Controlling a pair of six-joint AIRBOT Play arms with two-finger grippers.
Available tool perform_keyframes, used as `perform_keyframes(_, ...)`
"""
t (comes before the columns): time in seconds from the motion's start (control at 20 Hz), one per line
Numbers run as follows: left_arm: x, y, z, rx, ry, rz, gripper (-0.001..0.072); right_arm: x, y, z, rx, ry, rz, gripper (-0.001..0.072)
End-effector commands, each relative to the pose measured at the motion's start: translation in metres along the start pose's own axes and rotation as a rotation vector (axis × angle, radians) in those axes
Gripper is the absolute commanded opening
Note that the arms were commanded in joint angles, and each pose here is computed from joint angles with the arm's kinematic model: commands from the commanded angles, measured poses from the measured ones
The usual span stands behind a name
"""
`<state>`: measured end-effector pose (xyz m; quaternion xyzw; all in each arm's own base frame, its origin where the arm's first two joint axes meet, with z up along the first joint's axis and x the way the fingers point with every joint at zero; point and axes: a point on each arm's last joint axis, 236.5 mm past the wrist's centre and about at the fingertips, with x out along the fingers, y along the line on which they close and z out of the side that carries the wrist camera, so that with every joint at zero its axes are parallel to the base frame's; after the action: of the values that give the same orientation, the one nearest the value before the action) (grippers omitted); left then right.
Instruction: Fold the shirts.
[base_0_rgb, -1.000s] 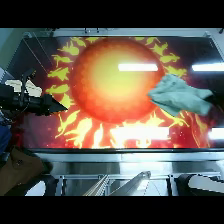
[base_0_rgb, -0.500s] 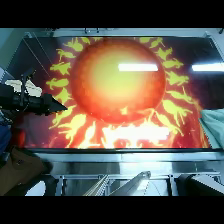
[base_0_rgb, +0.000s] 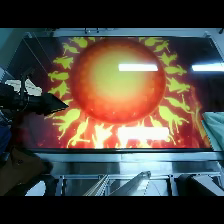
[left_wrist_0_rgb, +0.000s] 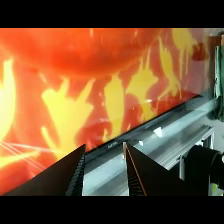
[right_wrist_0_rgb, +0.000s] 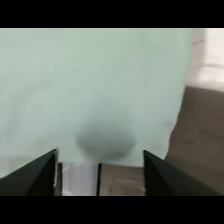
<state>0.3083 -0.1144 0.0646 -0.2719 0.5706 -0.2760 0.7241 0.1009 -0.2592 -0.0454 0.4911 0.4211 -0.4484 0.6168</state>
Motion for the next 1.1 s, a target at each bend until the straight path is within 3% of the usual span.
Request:
perform_keyframes(0.0,0.0,0.005,0.017,0.002,-0.07,0.022,0.0262,-0.028,0.073,-0.04,-0.148,0.061,0.193,0.0398)
perform_keyframes(0.05,-0.002,0.006,0.022,0.009,-0.091,0.033,0.0259,-0.036,0.112,-0.056,-0.209,0.075,0.293,0.0331)
perform_keyframes(0.1,-0.006,0.007,0.031,0.021,-0.116,0.048,0.0187,-0.044,0.158,-0.081,-0.292,0.112,0.415,0.007)
perform_keyframes(0.15,-0.012,0.004,0.042,0.055,-0.139,0.054,0.0,-0.052,0.201,-0.107,-0.366,0.146,0.521,0.0023)
perform_keyframes(0.4,-0.035,-0.02,0.102,0.135,-0.159,0.041,0.0,-0.096,0.381,-0.289,-0.885,0.316,0.801,0.0022)
perform_keyframes(0.55,-0.026,-0.026,0.121,0.156,-0.135,0.029,0.0,-0.107,0.448,-0.368,-1.104,0.382,0.81,0.0021)
perform_keyframes(0.7,-0.01,-0.032,0.122,0.146,-0.102,0.014,0.0002,-0.09,0.457,-0.413,-1.216,0.475,0.754,0.002)
perform_keyframes(1.05,0.003,-0.041,0.088,0.125,0.052,-0.023,0.0002,-0.102,0.453,-0.426,-1.24,0.511,0.79,0.0021)
